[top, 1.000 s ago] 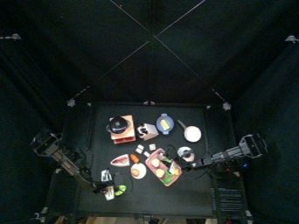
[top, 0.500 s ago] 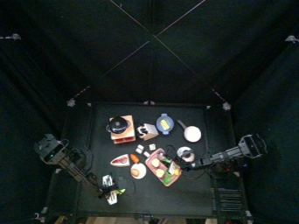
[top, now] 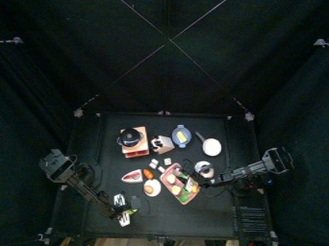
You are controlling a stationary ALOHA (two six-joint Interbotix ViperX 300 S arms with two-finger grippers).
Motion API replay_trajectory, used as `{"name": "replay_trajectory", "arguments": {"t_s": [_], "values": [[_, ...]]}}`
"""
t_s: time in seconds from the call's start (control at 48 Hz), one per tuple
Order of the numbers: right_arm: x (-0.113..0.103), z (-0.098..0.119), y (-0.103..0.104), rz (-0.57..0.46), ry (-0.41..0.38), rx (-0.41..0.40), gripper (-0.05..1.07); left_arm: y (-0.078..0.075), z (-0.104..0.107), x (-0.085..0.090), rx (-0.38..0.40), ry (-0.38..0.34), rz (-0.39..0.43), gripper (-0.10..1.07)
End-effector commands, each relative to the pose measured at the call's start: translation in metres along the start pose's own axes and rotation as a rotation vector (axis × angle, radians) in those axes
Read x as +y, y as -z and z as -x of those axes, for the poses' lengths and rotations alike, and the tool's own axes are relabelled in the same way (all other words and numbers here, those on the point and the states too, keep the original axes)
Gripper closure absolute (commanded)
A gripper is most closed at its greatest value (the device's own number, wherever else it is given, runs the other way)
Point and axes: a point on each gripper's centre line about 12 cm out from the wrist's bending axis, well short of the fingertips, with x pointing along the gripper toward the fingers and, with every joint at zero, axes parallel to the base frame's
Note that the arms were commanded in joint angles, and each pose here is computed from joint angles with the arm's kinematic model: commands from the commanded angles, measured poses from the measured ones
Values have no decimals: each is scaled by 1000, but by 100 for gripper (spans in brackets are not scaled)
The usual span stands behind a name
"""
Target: Move starfruit to cutting position in front middle
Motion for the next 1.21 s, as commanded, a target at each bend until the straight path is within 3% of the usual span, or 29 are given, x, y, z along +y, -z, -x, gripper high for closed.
{"name": "replay_trajectory", "arguments": {"t_s": [0.0,0.25,0.625,1.188], "values": [[5,4,-10,-11,-18,-25,23,-4,1,-4,-3,22,16,-3],[4,4,-9,-10,-18,-24,23,-4,-10,-5,5,57,34,-3],[4,3,-9,-11,-17,-23,23,1,-16,1,45,50,83,0],[4,3,-8,-11,-16,-22,23,-4,-11,2,35,58,85,21]]}}
